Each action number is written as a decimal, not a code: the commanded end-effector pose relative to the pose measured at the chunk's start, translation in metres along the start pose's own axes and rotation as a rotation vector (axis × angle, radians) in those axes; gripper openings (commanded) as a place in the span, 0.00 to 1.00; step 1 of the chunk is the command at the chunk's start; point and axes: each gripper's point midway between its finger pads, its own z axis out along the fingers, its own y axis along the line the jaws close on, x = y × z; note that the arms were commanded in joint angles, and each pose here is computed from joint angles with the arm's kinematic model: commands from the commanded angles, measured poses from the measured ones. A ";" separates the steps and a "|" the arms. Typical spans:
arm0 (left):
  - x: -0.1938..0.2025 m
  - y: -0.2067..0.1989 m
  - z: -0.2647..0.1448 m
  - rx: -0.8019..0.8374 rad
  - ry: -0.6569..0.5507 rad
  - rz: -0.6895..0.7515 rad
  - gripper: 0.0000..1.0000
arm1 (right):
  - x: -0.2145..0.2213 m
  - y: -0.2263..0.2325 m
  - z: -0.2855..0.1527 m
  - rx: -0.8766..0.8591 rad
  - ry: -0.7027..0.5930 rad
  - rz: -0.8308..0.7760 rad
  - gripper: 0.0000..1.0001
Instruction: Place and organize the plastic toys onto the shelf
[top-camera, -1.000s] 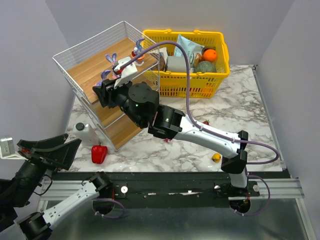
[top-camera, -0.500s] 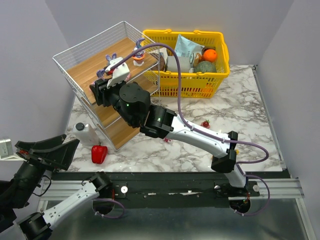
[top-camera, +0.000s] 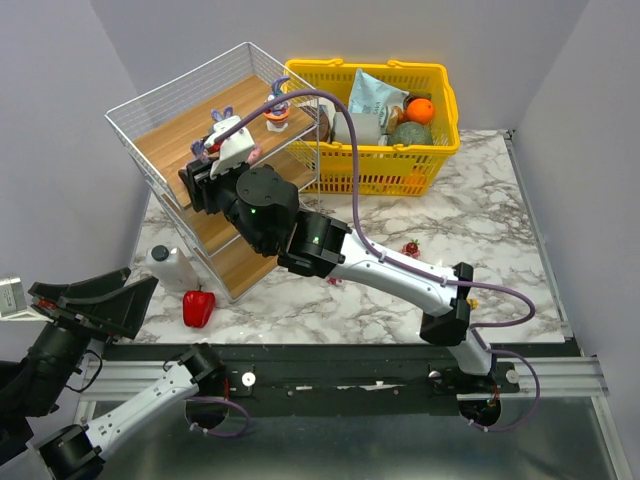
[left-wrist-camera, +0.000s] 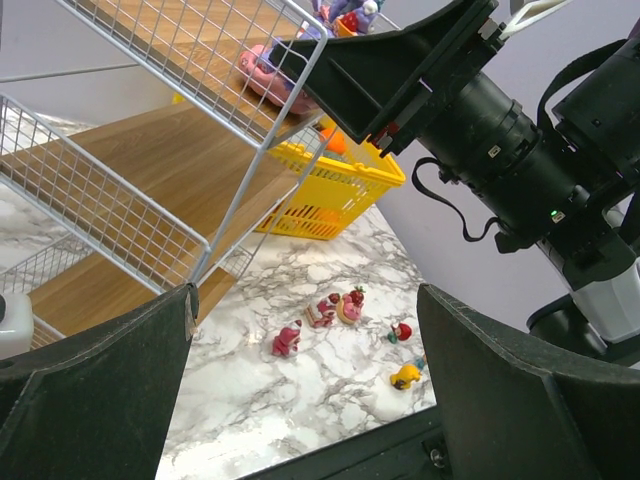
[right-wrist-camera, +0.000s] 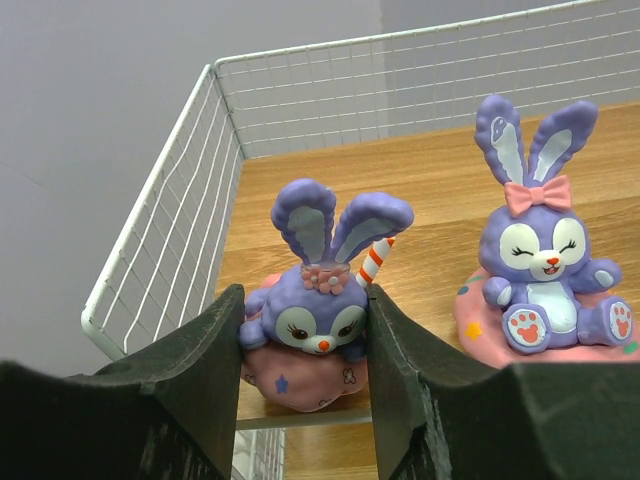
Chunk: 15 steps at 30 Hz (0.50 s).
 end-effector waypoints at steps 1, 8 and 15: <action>-0.002 0.007 -0.001 -0.030 -0.016 0.017 0.99 | 0.020 0.001 0.004 0.009 0.037 -0.104 0.41; 0.000 0.008 0.001 -0.038 -0.010 0.018 0.99 | 0.022 0.002 0.008 0.008 0.016 -0.134 0.57; 0.000 0.009 0.001 -0.040 -0.011 0.015 0.99 | 0.018 0.006 0.006 -0.016 -0.001 -0.134 0.75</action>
